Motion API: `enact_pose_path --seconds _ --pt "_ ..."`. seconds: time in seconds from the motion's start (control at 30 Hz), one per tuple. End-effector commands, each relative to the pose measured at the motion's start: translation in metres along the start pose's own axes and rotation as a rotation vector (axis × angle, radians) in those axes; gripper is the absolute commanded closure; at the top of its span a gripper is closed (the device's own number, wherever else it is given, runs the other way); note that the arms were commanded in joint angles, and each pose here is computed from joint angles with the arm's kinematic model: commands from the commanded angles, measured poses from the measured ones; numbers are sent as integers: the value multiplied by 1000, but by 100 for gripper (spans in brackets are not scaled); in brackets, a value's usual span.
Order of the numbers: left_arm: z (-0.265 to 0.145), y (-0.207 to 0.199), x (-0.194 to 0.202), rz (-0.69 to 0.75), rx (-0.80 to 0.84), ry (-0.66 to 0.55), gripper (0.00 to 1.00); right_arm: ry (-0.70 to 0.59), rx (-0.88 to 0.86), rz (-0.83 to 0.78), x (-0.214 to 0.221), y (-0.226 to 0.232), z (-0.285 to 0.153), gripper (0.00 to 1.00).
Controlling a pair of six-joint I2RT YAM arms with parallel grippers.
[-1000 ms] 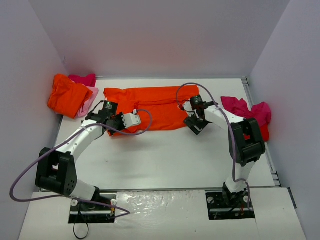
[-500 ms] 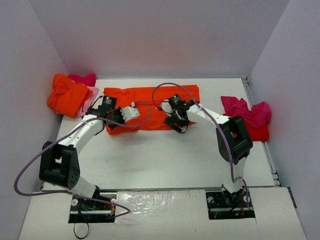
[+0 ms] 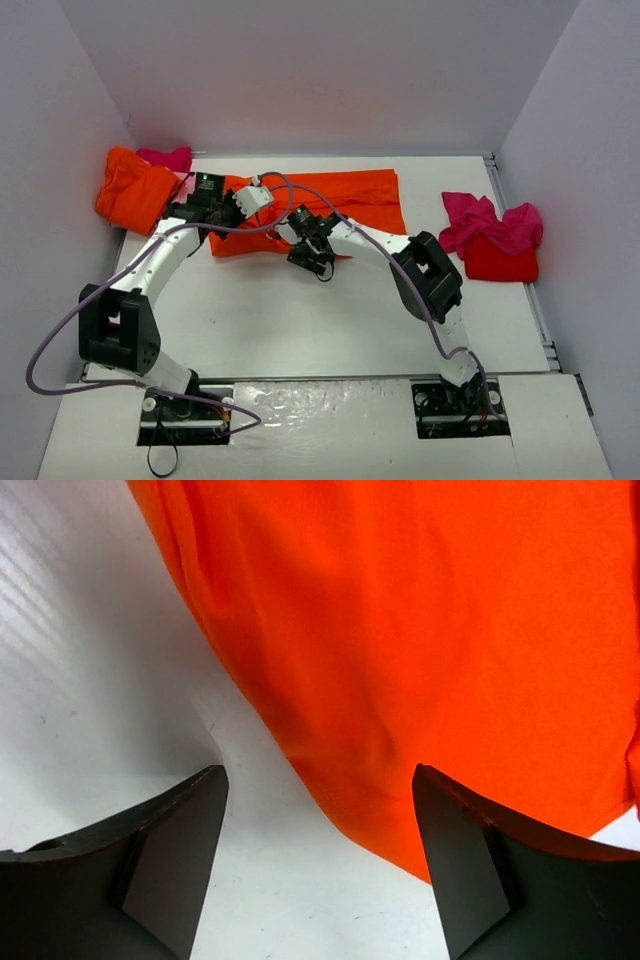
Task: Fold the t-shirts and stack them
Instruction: Fold the tshirt
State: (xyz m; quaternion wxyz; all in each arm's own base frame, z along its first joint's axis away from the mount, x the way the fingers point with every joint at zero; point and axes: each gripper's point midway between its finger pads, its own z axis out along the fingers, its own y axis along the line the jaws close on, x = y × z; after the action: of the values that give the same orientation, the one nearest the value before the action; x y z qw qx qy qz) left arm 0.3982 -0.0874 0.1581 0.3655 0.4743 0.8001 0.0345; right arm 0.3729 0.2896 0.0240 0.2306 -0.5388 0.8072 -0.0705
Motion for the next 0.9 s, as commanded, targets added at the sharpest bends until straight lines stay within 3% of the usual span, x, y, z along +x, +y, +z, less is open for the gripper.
enact_pose_path --seconds 0.0,0.3,0.87 --pt "-17 26 -28 -23 -79 -86 100 23 73 25 -2 -1 14 28" --pt "-21 27 -24 -26 -89 -89 100 154 367 41 33 -37 34 28" --pt "-31 33 -21 -22 -112 -85 100 337 407 -21 146 -24 15 27"
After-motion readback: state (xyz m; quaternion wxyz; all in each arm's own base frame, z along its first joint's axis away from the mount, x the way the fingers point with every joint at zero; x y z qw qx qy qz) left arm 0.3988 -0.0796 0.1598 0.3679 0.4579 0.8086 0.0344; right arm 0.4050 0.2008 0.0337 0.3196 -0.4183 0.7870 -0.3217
